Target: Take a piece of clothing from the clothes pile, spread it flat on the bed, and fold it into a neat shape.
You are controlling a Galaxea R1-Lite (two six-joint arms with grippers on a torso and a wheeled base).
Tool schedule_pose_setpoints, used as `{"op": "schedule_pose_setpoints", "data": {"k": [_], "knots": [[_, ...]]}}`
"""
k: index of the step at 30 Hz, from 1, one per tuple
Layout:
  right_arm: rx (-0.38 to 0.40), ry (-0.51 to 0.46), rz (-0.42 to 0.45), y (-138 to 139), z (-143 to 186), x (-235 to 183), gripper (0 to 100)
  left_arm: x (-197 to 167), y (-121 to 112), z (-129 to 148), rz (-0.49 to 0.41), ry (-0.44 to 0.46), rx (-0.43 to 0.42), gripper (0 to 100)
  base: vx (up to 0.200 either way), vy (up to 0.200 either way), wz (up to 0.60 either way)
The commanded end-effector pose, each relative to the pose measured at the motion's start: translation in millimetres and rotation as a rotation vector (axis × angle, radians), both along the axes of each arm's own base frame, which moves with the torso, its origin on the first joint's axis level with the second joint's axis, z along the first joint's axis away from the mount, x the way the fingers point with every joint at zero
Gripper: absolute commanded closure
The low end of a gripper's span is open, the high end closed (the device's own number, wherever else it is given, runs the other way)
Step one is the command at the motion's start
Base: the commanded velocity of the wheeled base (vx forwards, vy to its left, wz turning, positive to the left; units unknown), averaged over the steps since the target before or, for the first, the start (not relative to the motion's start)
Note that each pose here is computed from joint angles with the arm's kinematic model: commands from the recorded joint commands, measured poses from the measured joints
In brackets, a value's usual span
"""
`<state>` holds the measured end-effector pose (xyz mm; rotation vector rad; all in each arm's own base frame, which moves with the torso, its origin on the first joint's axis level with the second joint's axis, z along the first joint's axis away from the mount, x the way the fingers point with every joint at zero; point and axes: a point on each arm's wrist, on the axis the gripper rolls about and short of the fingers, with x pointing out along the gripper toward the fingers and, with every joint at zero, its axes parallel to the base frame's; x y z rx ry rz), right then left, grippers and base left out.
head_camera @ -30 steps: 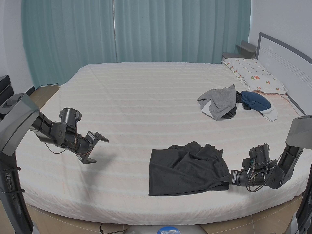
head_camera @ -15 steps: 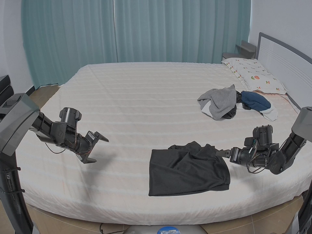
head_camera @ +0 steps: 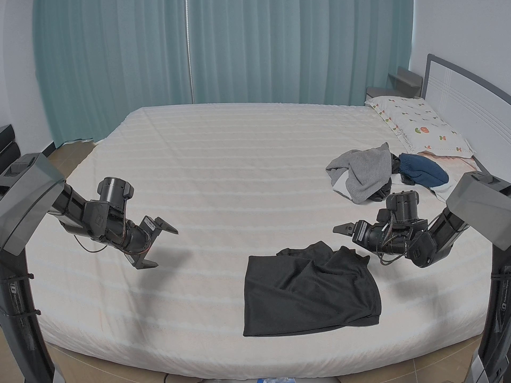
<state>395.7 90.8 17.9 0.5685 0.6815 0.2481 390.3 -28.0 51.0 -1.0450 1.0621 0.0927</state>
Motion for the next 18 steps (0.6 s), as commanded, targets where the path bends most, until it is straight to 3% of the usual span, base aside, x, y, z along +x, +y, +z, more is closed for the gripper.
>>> {"op": "schedule_pose_setpoints", "data": {"k": [1, 5, 6, 18], "knots": [[-0.007, 0.045, 0.008, 5, -25, 5, 0, 0, -1, -1, -0.001, 0.002, 0.0, 0, 0.0, 0.0, 0.0], [-0.004, 0.051, 0.015, 7, -27, 5, 0, 0, -1, 0, -0.001, 0.0, 0.0, 0, 0.0, 0.0, 0.0], [0.0, 0.056, 0.015, 7, -27, 4, 100, 0, -1, 0, -0.001, 0.0, 0.0, 0, 0.0, 0.0, 0.0], [0.032, 0.074, -0.043, -6, -30, 9, 100, 1, -1, 0, 0.0, -0.001, 0.001, 0, 0.0, 0.0, 0.0]]}}
